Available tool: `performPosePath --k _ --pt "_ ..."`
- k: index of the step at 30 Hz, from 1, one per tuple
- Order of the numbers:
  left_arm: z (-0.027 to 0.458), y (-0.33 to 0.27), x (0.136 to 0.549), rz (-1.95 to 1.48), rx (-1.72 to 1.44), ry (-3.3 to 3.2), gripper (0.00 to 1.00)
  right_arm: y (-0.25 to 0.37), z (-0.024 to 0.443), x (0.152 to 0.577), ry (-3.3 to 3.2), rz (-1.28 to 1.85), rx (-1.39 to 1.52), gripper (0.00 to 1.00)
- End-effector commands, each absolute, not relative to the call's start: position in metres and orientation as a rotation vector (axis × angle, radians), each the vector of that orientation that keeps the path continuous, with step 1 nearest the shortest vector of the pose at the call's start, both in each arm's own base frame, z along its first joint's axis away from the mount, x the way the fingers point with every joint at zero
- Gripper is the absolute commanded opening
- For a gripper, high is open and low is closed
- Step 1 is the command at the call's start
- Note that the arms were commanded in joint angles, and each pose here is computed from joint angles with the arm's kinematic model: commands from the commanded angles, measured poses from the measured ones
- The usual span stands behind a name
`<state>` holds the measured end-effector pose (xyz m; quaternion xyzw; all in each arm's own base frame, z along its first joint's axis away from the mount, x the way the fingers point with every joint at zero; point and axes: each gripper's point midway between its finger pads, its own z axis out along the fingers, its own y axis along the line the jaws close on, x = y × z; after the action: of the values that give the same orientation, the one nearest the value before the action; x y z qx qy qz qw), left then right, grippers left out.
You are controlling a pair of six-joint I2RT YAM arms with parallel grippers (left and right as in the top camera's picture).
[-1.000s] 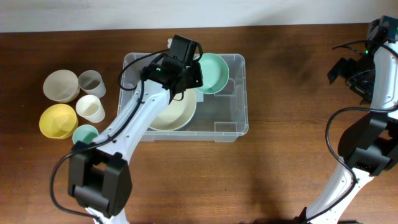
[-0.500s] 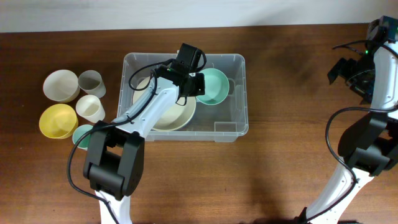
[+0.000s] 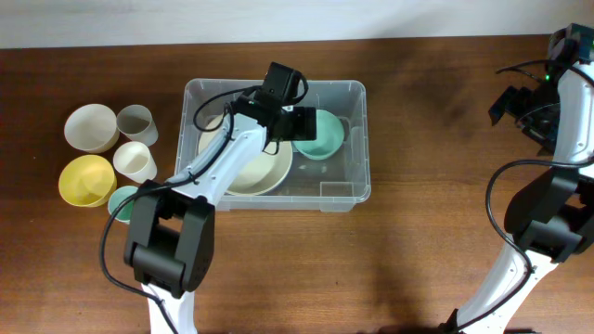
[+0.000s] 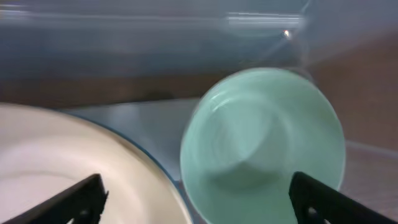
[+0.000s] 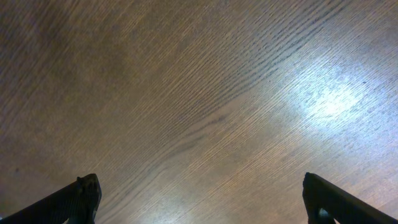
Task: Pack container
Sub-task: 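Lower the mint-green bowl into the bin's right side and release, then move the left gripper back to the yellow bowl and grasp its rim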
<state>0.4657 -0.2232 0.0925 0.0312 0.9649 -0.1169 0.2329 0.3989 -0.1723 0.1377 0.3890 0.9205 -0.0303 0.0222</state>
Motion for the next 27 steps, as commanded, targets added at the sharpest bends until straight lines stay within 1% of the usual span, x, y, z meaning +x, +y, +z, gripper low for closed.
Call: performPosePath --k 1,4,5,6,7,9,10,12,14,17,22,27 --pt "0.164 -0.187 0.506 -0.327 0.011 2.529 0.99 -0.174 0.137 0.398 2.852 -0.097 1.212 0.99" --pt "0.215 -0.135 0.518 -0.269 -0.112 2.478 0.99 -0.174 0.137 0.398 2.852 -0.097 1.212 0.99" --pt "0.233 -0.107 0.519 -0.216 -0.186 2.457 0.99 -0.174 0.137 0.398 2.853 -0.097 1.211 0.99" --pt "0.242 -0.087 0.518 -0.179 -0.249 2.448 0.99 -0.174 0.137 0.398 2.852 -0.097 1.212 0.99" --pt "0.254 -0.053 0.515 -0.121 -0.371 2.426 0.99 -0.174 0.137 0.398 2.852 -0.097 1.212 0.99" --pt "0.263 -0.006 0.505 -0.043 -0.562 2.402 0.99 -0.174 0.137 0.398 2.852 -0.097 1.212 0.99" --pt "0.262 0.029 0.493 -0.003 -0.730 2.387 0.99 -0.174 0.137 0.398 2.852 -0.097 1.212 0.99" --pt "0.249 0.084 0.465 0.031 -1.050 2.374 0.99 -0.174 0.137 0.398 2.852 -0.097 1.212 0.99" --pt "0.233 0.118 0.437 0.066 -1.305 2.357 0.99 -0.174 0.137 0.398 2.852 -0.097 1.212 0.99" --pt "0.205 0.167 0.384 0.145 -1.722 2.300 1.00 -0.174 0.137 0.398 2.852 -0.097 1.212 0.99" --pt "0.168 0.206 0.324 0.183 -2.050 2.278 0.99 -0.174 0.137 0.398 2.852 -0.097 1.212 0.99" --pt "0.128 0.222 0.301 0.191 -2.160 2.276 0.99 -0.174 0.137 0.398 2.852 -0.097 1.212 0.99"
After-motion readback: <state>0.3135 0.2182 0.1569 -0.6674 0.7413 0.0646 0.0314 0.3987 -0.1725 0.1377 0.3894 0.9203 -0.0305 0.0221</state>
